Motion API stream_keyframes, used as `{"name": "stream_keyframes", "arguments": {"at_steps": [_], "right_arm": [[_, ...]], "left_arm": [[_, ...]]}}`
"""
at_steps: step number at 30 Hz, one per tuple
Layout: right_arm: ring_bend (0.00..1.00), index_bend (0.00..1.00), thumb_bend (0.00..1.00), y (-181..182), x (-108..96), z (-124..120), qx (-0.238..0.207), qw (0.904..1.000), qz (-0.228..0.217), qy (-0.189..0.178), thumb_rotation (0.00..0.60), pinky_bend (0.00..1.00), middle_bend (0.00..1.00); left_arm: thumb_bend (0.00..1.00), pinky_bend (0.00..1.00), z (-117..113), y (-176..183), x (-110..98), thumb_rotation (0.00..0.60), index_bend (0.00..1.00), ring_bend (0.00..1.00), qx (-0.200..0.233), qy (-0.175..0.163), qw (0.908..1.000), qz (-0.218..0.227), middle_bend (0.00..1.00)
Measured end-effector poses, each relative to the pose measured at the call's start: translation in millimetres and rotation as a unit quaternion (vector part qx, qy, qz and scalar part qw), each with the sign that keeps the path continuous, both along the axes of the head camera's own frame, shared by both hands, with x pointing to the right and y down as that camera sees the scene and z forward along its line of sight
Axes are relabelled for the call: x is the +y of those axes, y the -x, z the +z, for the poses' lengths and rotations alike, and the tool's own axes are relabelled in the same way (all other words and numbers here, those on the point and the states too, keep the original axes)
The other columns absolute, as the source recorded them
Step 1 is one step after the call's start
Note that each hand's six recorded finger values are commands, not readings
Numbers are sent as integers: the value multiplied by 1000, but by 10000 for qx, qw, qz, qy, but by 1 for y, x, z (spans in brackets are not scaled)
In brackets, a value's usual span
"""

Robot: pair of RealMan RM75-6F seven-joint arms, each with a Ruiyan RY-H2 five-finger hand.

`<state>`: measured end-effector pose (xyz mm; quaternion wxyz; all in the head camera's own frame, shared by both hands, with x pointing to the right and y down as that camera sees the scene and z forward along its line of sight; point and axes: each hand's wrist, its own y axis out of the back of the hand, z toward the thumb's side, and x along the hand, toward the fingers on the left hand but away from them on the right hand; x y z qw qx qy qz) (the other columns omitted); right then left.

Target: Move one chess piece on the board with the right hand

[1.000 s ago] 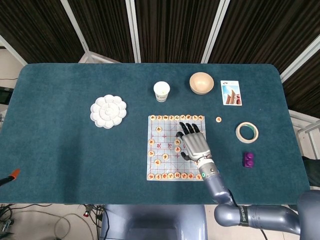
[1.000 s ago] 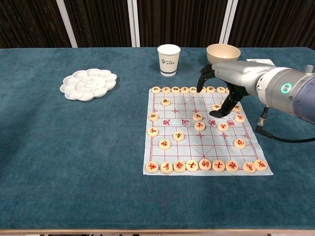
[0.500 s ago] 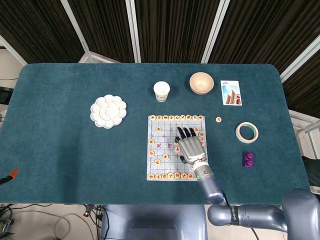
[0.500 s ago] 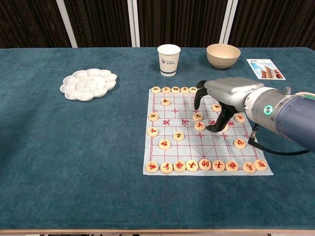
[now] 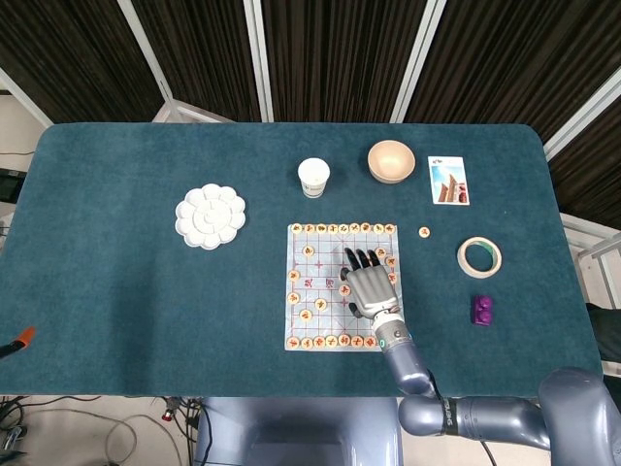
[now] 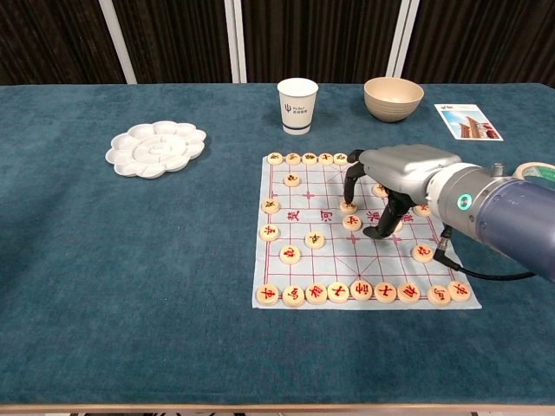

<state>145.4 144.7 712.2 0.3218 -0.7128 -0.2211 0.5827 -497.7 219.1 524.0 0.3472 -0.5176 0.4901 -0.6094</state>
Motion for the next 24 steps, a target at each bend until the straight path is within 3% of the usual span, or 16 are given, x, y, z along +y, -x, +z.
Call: {"name": "stream_keyframes", "arguments": {"at_steps": [24], "right_arm": [[3,391,378,3,-1,11,77,9999,50,60,600,73,0]], "left_arm": [[0,0,-1,2,-1,600,47,0,8,-24,10000,-30,0]]}}
